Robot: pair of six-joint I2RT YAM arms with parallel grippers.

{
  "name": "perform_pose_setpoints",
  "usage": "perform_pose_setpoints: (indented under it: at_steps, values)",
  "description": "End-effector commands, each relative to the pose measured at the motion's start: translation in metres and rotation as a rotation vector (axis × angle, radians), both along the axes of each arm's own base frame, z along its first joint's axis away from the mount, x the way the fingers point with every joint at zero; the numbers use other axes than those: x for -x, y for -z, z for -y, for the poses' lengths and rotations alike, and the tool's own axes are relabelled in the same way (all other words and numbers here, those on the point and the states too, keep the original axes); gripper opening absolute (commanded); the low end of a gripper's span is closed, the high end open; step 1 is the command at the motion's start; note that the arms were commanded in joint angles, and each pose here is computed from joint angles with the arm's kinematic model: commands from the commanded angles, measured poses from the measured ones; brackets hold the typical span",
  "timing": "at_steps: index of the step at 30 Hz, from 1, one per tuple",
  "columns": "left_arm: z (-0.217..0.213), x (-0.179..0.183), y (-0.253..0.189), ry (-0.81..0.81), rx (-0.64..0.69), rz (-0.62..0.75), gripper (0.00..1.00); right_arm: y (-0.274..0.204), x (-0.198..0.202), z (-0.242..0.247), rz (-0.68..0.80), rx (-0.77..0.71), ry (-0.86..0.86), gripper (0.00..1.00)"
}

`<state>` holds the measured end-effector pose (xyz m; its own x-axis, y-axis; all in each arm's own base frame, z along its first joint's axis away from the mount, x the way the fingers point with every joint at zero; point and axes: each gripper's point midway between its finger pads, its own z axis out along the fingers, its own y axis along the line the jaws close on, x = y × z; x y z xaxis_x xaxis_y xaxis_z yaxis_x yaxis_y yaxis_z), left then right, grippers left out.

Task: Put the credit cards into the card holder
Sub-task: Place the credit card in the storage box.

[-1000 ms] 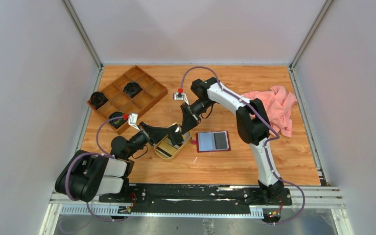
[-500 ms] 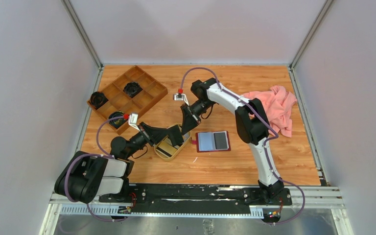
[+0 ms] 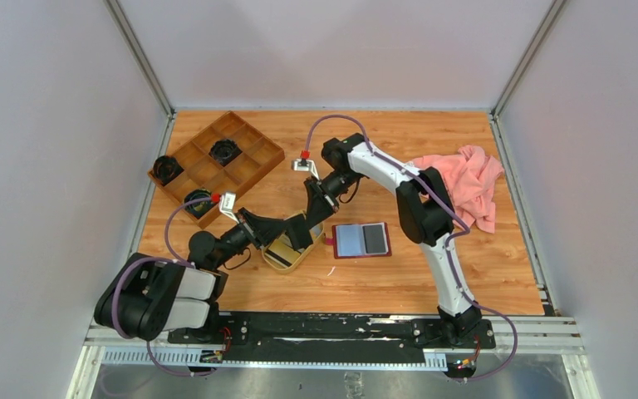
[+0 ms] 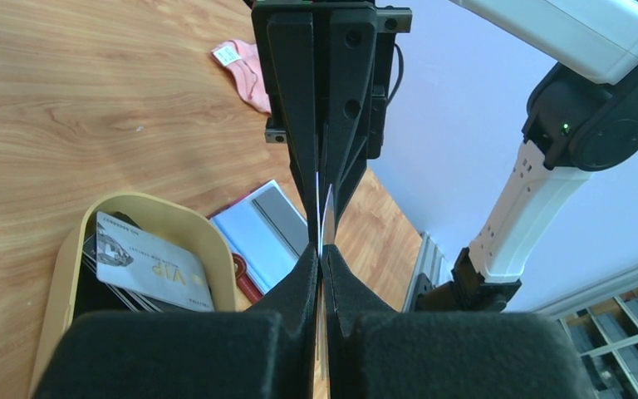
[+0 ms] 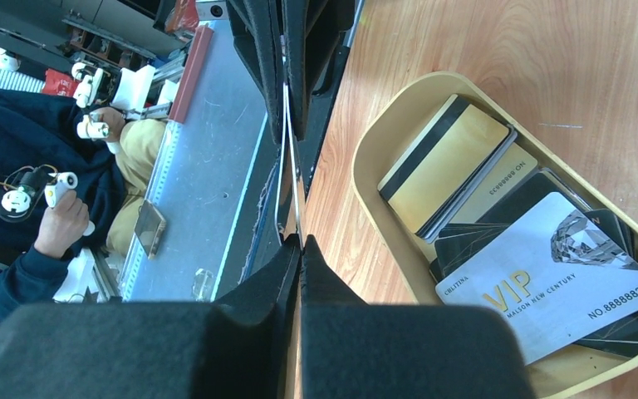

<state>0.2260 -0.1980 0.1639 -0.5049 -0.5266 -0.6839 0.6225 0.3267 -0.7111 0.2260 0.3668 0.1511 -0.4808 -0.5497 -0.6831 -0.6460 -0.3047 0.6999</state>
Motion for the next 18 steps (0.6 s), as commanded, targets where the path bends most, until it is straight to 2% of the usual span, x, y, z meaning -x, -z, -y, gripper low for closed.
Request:
perform_pose_setpoints:
  at_steps: [1,10,18]
  values:
    - [-0.009,0.022,0.035,-0.013,-0.029,-0.103,0.0,-0.001,0.005,-0.009,-0.031,-0.024,-0.019,0.0]
    - [-0.015,-0.004,0.064,-0.068,-0.032,-0.268,0.0,0.025,-0.017,-0.02,0.007,0.059,-0.01,0.0]
    - [-0.026,-0.021,0.077,-0.129,-0.025,-0.338,0.0,0.047,-0.035,-0.029,0.041,0.092,0.005,0.0]
